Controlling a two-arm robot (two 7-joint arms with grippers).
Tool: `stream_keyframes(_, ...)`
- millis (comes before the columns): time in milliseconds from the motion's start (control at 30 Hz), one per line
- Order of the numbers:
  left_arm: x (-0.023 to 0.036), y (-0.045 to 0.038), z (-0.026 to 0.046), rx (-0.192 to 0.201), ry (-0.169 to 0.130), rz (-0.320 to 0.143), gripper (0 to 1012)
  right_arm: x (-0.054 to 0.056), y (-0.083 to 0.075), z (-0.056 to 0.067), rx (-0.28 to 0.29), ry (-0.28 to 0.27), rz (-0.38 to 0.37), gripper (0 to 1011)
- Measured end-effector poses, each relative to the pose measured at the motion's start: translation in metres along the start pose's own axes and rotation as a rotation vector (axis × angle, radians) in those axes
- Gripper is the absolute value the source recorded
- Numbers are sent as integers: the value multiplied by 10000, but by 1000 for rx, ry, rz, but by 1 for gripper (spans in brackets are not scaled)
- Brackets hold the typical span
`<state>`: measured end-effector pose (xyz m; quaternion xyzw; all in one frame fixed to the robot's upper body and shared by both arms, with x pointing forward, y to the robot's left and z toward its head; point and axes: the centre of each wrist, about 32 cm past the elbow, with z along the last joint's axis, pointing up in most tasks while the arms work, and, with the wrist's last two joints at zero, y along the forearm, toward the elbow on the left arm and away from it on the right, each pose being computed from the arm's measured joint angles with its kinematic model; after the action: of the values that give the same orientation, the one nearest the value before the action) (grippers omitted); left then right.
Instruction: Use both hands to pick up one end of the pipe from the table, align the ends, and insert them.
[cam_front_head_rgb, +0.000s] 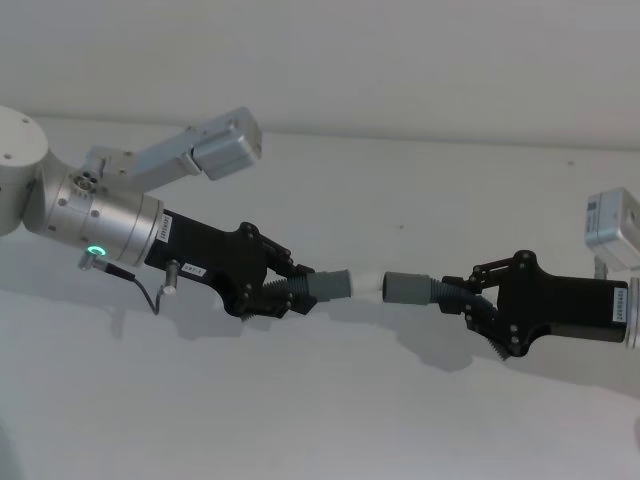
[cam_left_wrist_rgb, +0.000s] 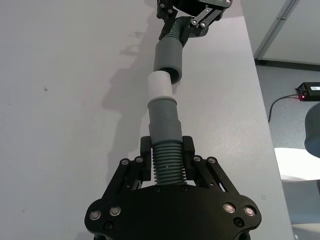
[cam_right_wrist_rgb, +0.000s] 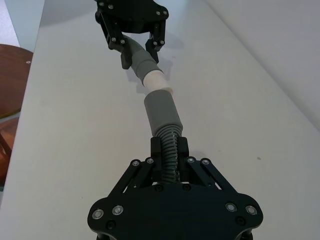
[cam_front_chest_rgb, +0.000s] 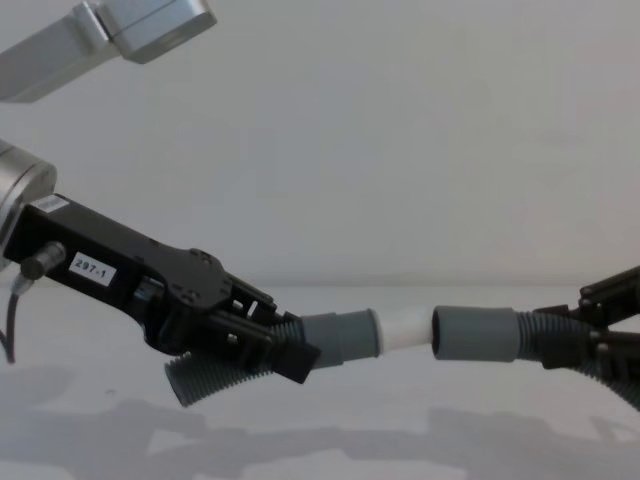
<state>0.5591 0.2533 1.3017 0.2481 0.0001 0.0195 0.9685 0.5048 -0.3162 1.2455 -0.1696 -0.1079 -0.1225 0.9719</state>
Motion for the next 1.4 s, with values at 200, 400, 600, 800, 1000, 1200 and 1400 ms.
stream_keyframes(200,-2,-4,-1,-3,-1,-2,348,4,1,-2,6,1,5,175)
stream_keyframes(400,-6,-8,-1,-7,-2,-1,348,8,3,-4,14,5,7,175)
stream_keyframes(600,-11,-10,-2,-13,-3,0,348,9,7,-7,22,10,10,175)
stream_keyframes(800,-20,-13,-3,-19,-5,-2,348,10,12,-14,28,15,12,175)
stream_keyframes(1000,-35,-11,-3,-24,-8,-8,348,14,14,-18,34,19,11,175)
stream_keyframes(1200,-50,-10,2,-31,-15,-18,348,16,12,-23,39,22,9,175)
stream_keyframes(1400,-72,-11,10,-39,-24,-32,348,16,7,-23,44,23,5,175)
